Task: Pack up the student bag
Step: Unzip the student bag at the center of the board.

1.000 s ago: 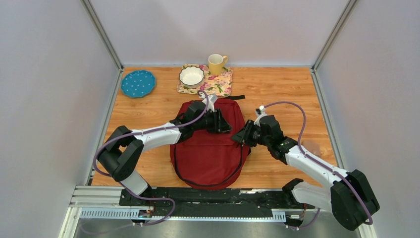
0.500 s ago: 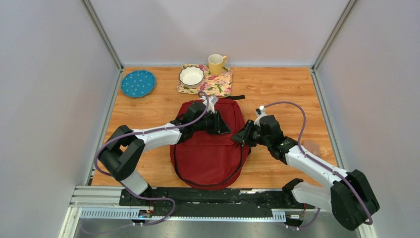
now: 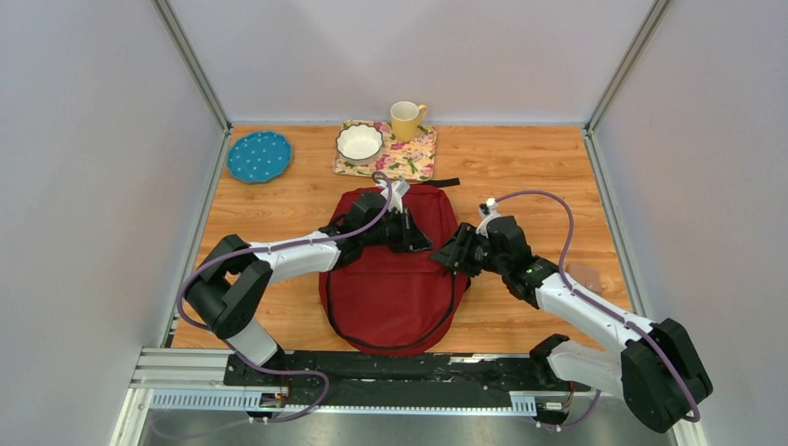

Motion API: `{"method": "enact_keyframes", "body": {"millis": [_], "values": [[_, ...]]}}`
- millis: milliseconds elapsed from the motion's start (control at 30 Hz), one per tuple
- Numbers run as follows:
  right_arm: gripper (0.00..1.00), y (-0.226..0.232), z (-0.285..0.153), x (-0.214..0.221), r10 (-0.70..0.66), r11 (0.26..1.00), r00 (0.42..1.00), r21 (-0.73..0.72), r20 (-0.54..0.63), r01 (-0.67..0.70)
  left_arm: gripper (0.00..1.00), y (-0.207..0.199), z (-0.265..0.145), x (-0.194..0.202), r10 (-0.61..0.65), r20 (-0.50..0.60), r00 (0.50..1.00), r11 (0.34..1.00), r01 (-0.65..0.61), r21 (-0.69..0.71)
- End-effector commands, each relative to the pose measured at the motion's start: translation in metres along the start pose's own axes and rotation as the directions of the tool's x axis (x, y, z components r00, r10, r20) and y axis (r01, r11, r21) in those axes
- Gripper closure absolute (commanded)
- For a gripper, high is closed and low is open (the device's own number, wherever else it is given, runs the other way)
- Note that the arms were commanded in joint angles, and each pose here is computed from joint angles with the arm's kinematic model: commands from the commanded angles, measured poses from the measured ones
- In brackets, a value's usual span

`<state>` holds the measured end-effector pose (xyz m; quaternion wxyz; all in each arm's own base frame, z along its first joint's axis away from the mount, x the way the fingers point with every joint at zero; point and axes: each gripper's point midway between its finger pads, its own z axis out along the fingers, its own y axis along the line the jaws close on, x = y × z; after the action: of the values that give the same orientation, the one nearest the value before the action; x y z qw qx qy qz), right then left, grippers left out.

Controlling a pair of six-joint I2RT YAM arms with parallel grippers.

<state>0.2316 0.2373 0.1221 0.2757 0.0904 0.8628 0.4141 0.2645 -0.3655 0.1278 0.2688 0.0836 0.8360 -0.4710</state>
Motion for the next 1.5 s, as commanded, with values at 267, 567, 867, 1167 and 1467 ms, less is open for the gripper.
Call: {"method": "enact_keyframes", "body": {"millis": [267,567,867,1167,1467], "values": [[0.96,0.009,0.000,-0.006,-0.002,0.999,1.000,-0.046,0.027,0.003,1.00,-0.012,-0.007,-0.006,0.044,0.025,0.999,0.997,-0.045,0.057],[1.00,-0.016,-0.006,-0.002,0.000,0.998,0.999,0.060,0.049,-0.003,1.00,0.014,-0.032,-0.017,0.203,0.016,0.979,0.970,-0.199,-0.137],[1.00,-0.028,-0.007,0.005,0.011,0.996,0.999,0.082,0.043,-0.014,1.00,0.085,-0.101,-0.015,0.338,-0.084,0.937,0.807,-0.335,-0.487],[1.00,-0.026,-0.010,0.005,0.000,0.997,0.999,0.078,0.044,-0.003,1.00,0.124,-0.151,-0.025,0.297,0.023,0.955,0.789,-0.232,-0.570],[1.00,-0.017,-0.008,0.006,-0.023,0.999,1.000,0.046,0.011,0.022,1.00,0.120,-0.146,-0.043,0.279,0.052,0.959,0.833,-0.215,-0.509]]}}
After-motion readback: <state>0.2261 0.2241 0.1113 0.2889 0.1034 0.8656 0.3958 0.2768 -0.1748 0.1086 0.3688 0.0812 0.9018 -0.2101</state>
